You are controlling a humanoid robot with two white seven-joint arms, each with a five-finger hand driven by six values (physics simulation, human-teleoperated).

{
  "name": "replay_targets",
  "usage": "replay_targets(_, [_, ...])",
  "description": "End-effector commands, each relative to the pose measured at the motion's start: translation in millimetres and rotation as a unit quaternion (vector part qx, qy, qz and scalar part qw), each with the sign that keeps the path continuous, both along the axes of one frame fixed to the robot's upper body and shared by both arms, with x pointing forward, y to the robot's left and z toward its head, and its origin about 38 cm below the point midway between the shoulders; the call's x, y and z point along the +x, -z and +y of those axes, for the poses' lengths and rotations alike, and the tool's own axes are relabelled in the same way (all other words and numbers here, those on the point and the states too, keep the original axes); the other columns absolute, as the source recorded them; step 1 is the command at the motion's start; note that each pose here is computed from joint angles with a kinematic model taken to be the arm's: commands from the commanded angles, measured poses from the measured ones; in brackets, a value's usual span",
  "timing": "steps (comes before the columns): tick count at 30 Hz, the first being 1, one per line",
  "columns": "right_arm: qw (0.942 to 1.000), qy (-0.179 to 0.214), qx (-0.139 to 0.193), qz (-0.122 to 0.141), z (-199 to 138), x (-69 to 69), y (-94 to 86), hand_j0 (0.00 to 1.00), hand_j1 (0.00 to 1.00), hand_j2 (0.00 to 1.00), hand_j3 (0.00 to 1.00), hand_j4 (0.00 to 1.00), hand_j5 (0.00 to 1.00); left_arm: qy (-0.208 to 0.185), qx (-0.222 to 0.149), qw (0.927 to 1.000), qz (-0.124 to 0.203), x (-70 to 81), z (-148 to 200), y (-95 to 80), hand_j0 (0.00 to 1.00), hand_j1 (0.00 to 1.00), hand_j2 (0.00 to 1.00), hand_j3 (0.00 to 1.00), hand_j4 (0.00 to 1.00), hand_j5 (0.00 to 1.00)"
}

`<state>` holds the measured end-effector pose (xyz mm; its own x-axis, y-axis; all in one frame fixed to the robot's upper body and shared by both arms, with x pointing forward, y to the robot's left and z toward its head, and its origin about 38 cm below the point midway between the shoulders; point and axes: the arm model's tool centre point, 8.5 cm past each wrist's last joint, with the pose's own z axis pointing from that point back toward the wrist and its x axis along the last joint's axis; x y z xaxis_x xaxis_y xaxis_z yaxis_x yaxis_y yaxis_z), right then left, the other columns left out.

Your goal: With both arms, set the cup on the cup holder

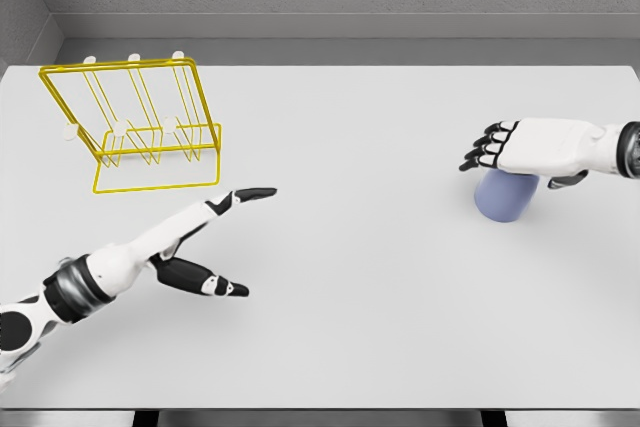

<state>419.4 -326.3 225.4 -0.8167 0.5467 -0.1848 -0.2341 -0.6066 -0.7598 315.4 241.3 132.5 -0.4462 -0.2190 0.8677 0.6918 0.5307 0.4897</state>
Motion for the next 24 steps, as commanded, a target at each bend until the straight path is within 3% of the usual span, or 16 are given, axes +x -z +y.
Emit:
replay_targets(1, [1.0, 0.004, 0.0, 0.001, 1, 2.9, 2.9, 1.0, 1.0, 1.0, 1.0, 1.0, 1.0, -0.029, 0.004, 0.9976, 0.063, 5.7, 3, 11.6, 1.0, 1.0, 1.0, 1.0, 1.0, 1.0])
replay_targets(4, [1.0, 0.004, -0.003, 0.0, 0, 2.8, 3.8, 1.0, 1.0, 1.0, 1.0, 1.0, 1.0, -0.053, 0.035, 0.9933, 0.097, 11.5, 6, 19.2, 1.0, 1.0, 1.0, 1.0, 1.0, 1.0])
replay_targets(8, [0.9998, 0.004, -0.018, -0.004, -1, 3.0, 6.2, 0.95, 0.95, 0.95, 0.95, 0.95, 0.95, -0.064, 0.042, 0.9915, 0.105, 15.4, 12, 24.5, 1.0, 1.0, 1.0, 1.0, 1.0, 1.0])
replay_targets(10, [0.9998, 0.004, -0.019, -0.003, -2, 2.8, 6.9, 0.84, 0.84, 0.84, 0.84, 0.84, 0.84, -0.068, 0.027, 0.9902, 0.119, 15.6, 13, 25.1, 1.0, 1.0, 1.0, 1.0, 1.0, 1.0])
replay_targets(18, [0.9995, 0.007, -0.03, -0.007, -5, 2.8, 6.9, 0.79, 0.79, 0.79, 0.79, 0.79, 0.79, -0.083, -0.053, 0.9792, 0.177, 19.4, 16, 21.2, 1.0, 1.0, 1.0, 1.0, 1.0, 1.0])
replay_targets(24, [0.9995, 0.007, -0.031, -0.007, -5, 2.5, 6.6, 0.72, 0.72, 0.72, 0.72, 0.72, 0.72, -0.095, -0.057, 0.9703, 0.215, 20.4, 15, 28.9, 1.0, 1.0, 1.0, 1.0, 1.0, 1.0])
